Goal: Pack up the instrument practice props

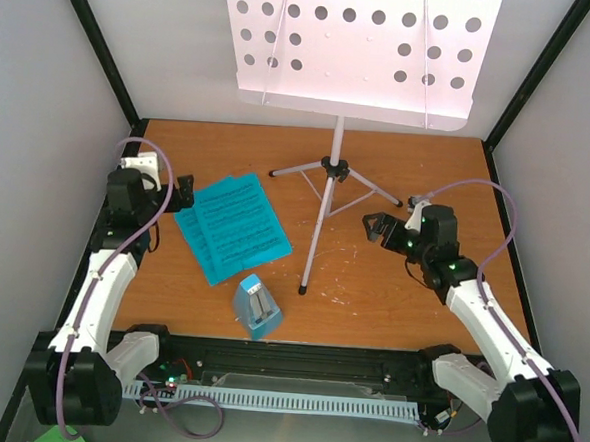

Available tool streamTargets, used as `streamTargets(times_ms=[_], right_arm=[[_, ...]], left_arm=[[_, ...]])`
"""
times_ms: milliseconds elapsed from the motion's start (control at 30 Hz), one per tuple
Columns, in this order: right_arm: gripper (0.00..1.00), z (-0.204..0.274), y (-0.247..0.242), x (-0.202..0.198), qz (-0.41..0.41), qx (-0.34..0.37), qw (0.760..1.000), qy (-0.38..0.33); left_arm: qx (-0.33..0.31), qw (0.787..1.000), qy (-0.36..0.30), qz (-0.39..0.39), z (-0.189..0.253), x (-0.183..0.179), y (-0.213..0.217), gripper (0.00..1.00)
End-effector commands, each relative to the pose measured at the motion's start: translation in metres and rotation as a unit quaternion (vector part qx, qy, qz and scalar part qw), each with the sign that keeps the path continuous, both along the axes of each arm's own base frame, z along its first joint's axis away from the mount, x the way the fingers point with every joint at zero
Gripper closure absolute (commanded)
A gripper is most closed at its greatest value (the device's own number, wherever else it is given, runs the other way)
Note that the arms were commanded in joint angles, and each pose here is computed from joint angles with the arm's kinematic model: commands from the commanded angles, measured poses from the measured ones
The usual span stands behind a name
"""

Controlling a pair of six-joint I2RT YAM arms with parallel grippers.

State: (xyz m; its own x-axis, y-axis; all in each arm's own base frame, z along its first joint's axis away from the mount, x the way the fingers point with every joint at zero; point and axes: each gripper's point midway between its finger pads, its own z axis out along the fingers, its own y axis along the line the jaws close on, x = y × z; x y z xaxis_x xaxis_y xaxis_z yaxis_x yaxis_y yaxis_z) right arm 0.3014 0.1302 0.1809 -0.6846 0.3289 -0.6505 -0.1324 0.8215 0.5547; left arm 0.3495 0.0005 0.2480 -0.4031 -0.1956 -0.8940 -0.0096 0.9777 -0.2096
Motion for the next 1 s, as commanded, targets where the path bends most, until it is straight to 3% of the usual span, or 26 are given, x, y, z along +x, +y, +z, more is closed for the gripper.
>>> streamTargets(times_ms=[0,67,267,433,733,967], right_arm=[[0.00,0.021,0.004,0.018,0.030,0.073,0.997,-0.017],[0.00,0.028,0.005,0.026,0.042,0.075,0.996,-0.023],[0.16,0.061,0.030,0.040,0.120,0.123,0.983,-0.069],[0.23,0.080,0.042,0.050,0.153,0.149,0.972,-0.095],[0.44,0.086,0.058,0.076,0.165,0.201,0.962,-0.077],[0.48,0.083,0.088,0.077,0.198,0.205,0.956,-0.068]], left_arm=[[0.039,0.998,-0.046,0.001,0.017,0.004,0.006,0.01],[0.049,0.998,-0.044,0.015,0.016,0.003,0.012,0.00],[0.056,0.997,-0.051,0.020,0.017,-0.002,0.013,0.00],[0.053,0.997,-0.048,0.018,0.017,0.000,0.012,0.00],[0.042,0.998,-0.047,0.005,0.015,-0.001,0.007,0.01],[0.044,0.998,-0.045,0.008,0.013,-0.001,0.008,0.00]])
